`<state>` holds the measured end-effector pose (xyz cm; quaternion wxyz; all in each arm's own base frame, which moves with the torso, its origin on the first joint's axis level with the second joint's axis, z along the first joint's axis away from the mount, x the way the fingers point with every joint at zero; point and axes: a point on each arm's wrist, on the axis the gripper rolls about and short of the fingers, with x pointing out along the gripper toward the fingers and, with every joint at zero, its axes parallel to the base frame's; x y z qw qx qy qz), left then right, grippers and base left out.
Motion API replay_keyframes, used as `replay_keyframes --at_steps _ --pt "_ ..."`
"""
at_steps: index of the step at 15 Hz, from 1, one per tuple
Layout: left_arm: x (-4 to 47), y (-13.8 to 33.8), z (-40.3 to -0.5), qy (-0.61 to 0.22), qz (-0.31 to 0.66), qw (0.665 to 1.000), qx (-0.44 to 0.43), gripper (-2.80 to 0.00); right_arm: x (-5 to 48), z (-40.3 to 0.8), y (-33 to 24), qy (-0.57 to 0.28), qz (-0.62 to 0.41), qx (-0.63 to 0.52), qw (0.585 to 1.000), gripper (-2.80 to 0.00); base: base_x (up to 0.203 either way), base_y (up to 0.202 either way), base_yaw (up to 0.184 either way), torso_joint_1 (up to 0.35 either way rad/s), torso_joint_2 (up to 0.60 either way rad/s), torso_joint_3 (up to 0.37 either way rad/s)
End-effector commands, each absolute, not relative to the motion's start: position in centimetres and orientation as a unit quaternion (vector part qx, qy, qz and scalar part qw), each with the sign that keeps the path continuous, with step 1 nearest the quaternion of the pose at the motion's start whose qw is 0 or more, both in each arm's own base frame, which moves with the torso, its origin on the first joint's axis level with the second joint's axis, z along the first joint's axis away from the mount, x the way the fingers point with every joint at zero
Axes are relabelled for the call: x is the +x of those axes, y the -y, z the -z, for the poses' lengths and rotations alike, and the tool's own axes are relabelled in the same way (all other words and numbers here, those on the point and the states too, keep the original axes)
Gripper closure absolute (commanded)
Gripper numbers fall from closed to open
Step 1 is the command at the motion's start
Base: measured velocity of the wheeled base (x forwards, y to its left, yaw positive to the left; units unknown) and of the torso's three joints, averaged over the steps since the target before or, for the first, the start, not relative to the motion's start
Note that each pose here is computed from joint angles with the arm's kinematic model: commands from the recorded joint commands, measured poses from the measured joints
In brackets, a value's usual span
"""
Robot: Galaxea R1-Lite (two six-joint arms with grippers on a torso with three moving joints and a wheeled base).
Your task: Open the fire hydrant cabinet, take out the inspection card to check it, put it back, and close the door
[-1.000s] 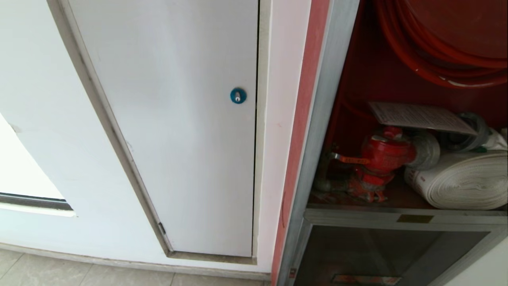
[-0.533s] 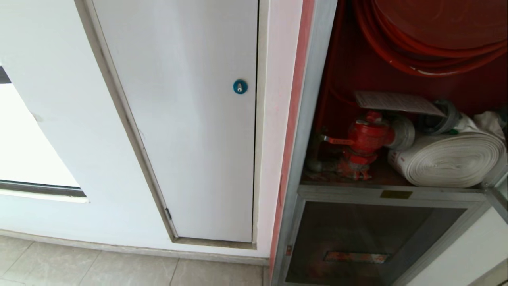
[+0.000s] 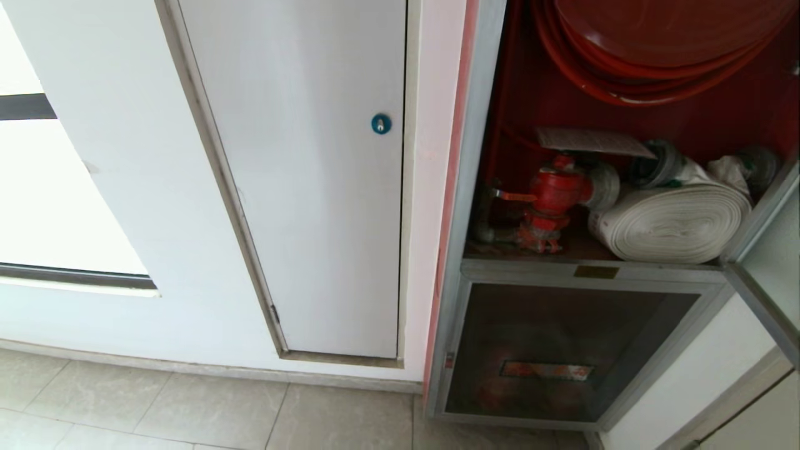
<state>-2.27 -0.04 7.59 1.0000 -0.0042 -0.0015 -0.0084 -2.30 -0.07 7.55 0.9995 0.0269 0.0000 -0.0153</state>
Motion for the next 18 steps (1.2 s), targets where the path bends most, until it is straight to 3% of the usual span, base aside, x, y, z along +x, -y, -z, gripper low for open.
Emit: replay_keyframes --at_steps 1,10,18 --pt "-2.27 0.04 -7.60 0.002 0.008 1.000 -0.004 0.00 -2.29 -7.56 0.07 0.000 0.015 0.028 1.000 0.00 -0.196 0.000 0.001 -0.001 0.01 0.002" --pt "-2.27 0.04 -7.60 0.001 0.008 1.000 -0.005 0.00 -2.29 -7.56 0.07 0.000 0.015 0.027 1.000 0.00 -0.192 0.000 0.002 0.001 0.00 0.003" --pt "-2.27 0.04 -7.60 0.002 0.008 1.000 -0.004 0.00 -2.29 -7.56 0.07 0.000 0.016 0.027 1.000 0.00 -0.013 0.000 0.000 -0.001 0.00 0.000"
